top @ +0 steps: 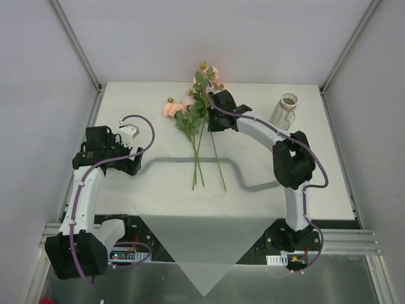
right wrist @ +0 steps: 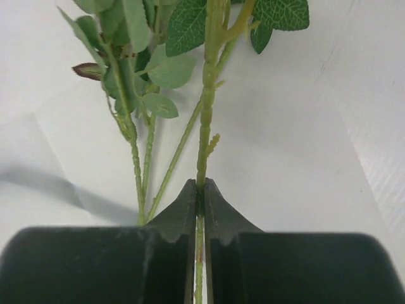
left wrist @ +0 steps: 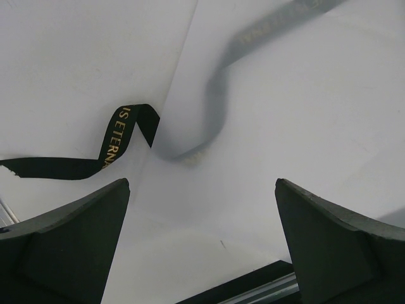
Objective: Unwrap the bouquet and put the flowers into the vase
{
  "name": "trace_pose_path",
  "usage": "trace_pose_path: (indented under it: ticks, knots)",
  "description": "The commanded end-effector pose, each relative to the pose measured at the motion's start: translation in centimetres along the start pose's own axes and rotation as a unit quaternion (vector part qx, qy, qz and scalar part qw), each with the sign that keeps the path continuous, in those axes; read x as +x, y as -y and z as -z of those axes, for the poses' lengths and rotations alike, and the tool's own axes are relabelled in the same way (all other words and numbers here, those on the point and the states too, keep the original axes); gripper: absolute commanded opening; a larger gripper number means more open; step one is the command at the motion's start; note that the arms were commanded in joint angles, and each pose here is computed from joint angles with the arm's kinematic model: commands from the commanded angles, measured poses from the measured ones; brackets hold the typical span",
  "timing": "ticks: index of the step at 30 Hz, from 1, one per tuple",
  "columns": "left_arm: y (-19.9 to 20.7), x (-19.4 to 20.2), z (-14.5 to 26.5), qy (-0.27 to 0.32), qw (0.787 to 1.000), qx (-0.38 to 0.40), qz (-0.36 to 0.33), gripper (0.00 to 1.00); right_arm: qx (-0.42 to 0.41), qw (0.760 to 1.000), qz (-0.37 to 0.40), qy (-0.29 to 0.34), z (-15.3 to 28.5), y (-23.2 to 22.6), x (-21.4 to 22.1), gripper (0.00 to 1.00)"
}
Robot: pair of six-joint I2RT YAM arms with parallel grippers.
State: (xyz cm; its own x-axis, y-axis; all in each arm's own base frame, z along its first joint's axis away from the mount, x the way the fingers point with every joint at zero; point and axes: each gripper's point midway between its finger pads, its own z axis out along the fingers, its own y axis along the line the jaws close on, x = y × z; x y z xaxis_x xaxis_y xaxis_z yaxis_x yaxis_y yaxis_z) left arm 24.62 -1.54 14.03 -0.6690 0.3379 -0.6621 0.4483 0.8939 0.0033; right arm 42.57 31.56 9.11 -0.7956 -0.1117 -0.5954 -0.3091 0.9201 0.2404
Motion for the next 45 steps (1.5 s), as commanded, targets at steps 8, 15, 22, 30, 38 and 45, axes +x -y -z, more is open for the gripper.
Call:
trace_pose_path:
  ticks: [8,15,22,30,38,45]
  knots:
    - [-0.1,-0.8,0.4,0.014,1.0,-0.007,-0.006,0.99,0.006,0.934,0.085,0.347,20.4,-1.8,-17.4,0.01]
    - [0.0,-0.8,0.5,0.016,1.0,-0.008,-0.005,0.99,0.024,0.82,0.082,0.566,34.7,2.7,-25.0,0.01]
    - [0.0,-0.6,0.2,0.011,1.0,-0.005,-0.006,0.99,0.135,0.739,0.064,0.657,44.6,9.4,-26.4,0.01]
    - [0.0,-0.8,0.3,0.013,1.0,-0.004,-0.009,0.99,0.237,0.679,0.062,0.692,49.5,13.4,-26.2,0.01]
    - [-0.3,-0.8,0.4,0.012,1.0,-0.011,-0.013,0.99,0.278,0.683,0.071,0.672,47.8,16.7,-26.2,0.01]
    - [-0.2,-1.3,0.6,0.019,1.0,-0.007,-0.012,0.99,0.285,0.729,0.053,0.62,41.2,19.3,-23.7,0.01]
